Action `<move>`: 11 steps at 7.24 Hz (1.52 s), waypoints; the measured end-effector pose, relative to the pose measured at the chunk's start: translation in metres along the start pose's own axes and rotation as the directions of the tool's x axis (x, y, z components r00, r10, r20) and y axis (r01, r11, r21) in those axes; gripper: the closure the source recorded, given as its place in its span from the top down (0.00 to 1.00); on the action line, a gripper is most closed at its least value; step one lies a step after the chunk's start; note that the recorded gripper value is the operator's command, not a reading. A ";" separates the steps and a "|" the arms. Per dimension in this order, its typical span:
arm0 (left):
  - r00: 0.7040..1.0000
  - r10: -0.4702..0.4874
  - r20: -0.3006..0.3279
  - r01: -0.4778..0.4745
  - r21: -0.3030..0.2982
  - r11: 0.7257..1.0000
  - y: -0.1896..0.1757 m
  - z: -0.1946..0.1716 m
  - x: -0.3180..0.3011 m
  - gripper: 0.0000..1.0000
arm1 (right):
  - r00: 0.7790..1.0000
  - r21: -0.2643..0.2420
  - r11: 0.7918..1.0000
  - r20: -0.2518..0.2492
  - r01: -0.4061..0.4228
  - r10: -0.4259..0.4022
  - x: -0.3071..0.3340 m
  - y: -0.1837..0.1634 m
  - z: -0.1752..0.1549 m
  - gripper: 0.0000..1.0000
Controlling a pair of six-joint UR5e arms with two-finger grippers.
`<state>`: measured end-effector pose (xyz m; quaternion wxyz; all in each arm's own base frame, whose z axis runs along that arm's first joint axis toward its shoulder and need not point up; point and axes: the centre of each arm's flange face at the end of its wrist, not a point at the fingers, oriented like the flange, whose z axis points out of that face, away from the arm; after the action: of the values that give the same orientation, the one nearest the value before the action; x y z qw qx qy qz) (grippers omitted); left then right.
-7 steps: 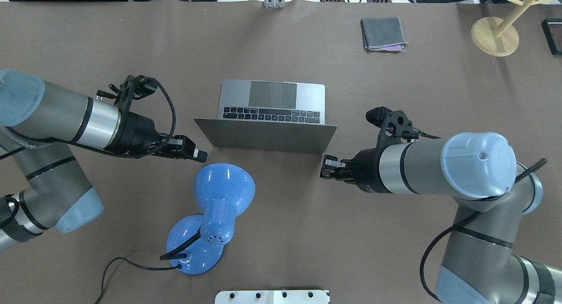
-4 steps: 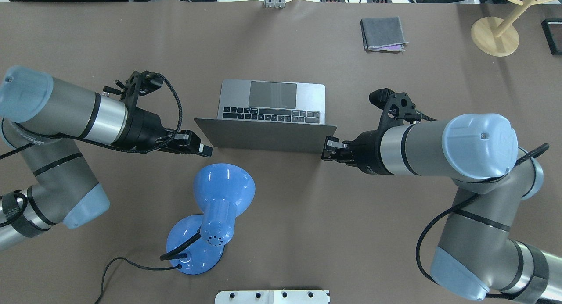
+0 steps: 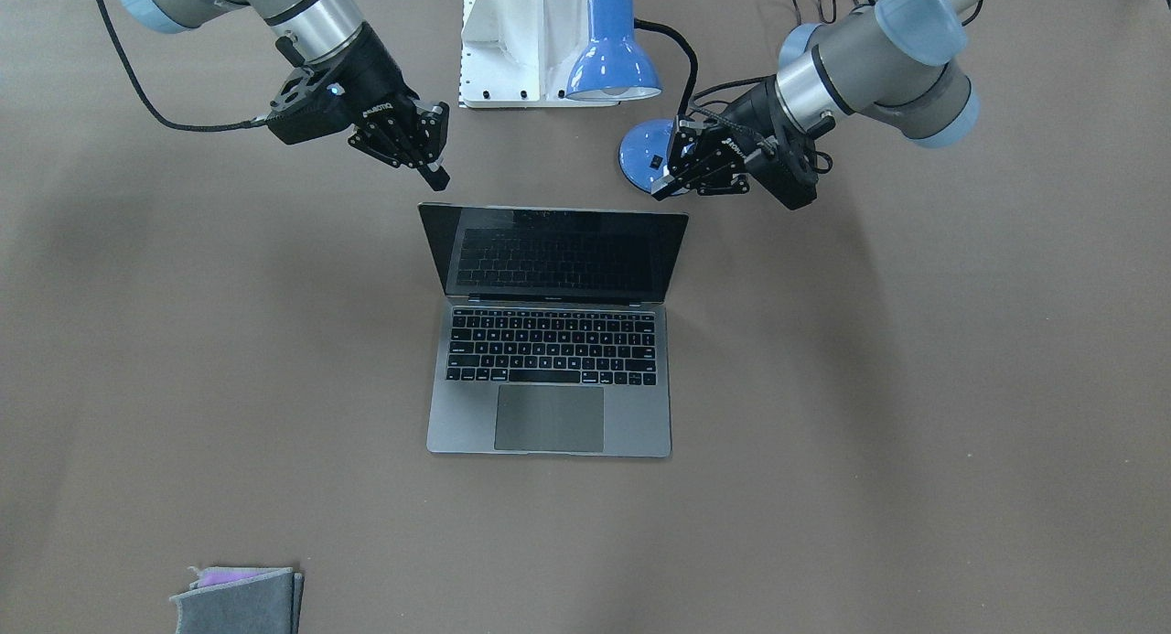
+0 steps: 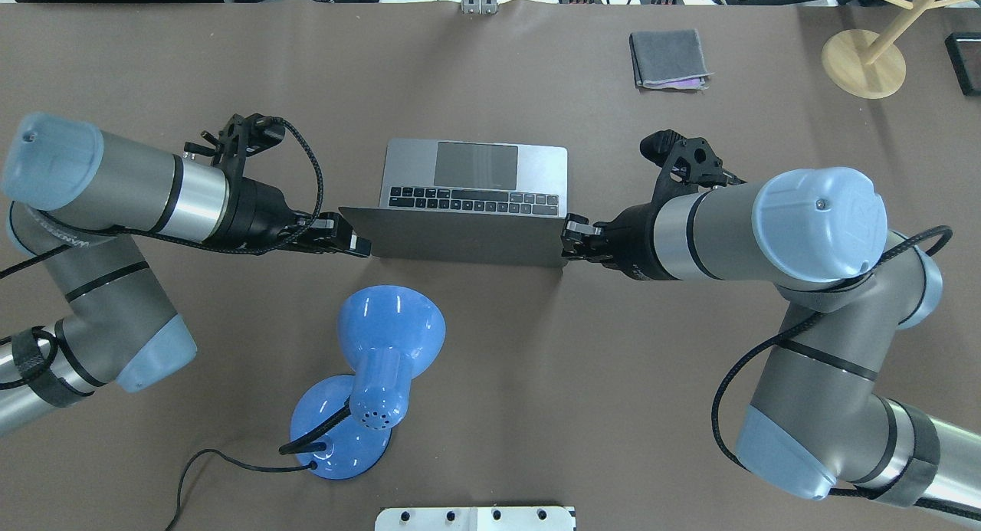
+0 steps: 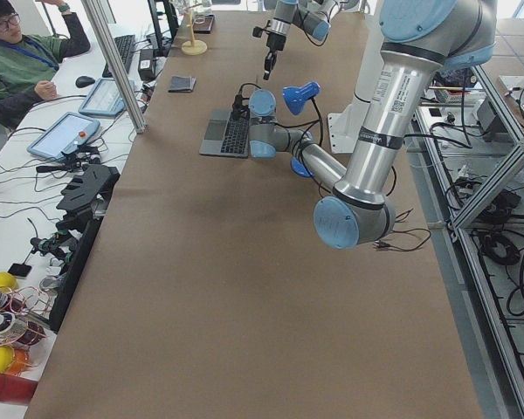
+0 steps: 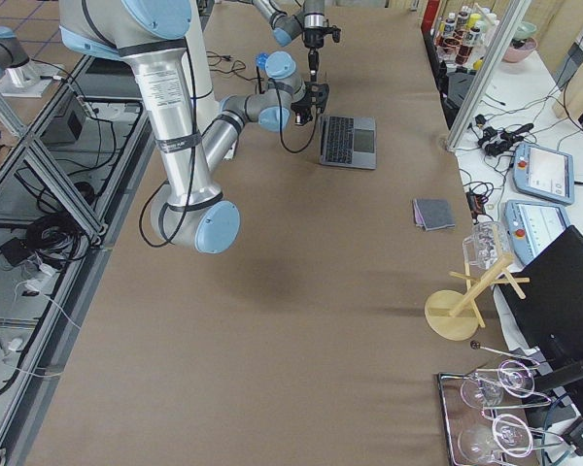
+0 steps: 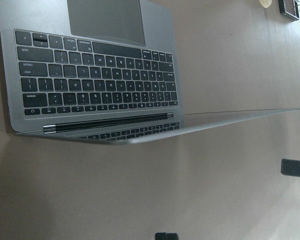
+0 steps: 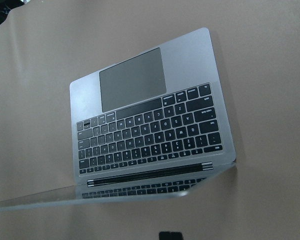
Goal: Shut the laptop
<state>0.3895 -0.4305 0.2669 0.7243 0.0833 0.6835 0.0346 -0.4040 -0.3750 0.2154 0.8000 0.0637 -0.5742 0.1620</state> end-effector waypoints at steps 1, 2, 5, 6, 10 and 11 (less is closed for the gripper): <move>1.000 -0.007 0.013 0.007 0.011 1.000 -0.008 0.000 0.005 0.00 | 1.000 0.002 1.000 -0.005 -0.001 0.001 0.000 -0.001 0.002 0.00; 1.000 -0.013 0.025 0.013 0.021 1.000 -0.016 -0.001 0.010 0.00 | 1.000 0.007 1.000 -0.009 -0.003 0.003 0.001 -0.003 0.004 0.00; 0.999 -0.020 0.043 0.018 0.052 0.998 -0.036 -0.004 0.012 0.00 | 1.000 0.031 0.999 -0.016 -0.014 0.015 -0.004 -0.021 0.011 0.00; 0.999 -0.024 0.049 0.021 0.065 0.998 -0.047 -0.003 0.012 0.00 | 1.000 0.040 0.999 -0.018 -0.018 0.018 -0.005 -0.027 0.013 0.00; 0.995 -0.038 0.089 0.029 0.101 0.994 -0.083 0.004 -0.001 0.00 | 0.999 0.085 0.996 -0.048 -0.019 0.023 -0.012 -0.064 0.035 0.00; 0.994 -0.036 0.105 0.023 0.119 0.993 -0.092 0.007 -0.007 0.00 | 0.998 0.101 0.995 -0.062 -0.028 0.034 -0.016 -0.079 0.046 0.00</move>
<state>0.3906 -0.5227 0.2584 0.7542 0.1176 0.6457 -0.0211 -0.4235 -0.4652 0.2220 0.8110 0.0896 -0.5406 0.2048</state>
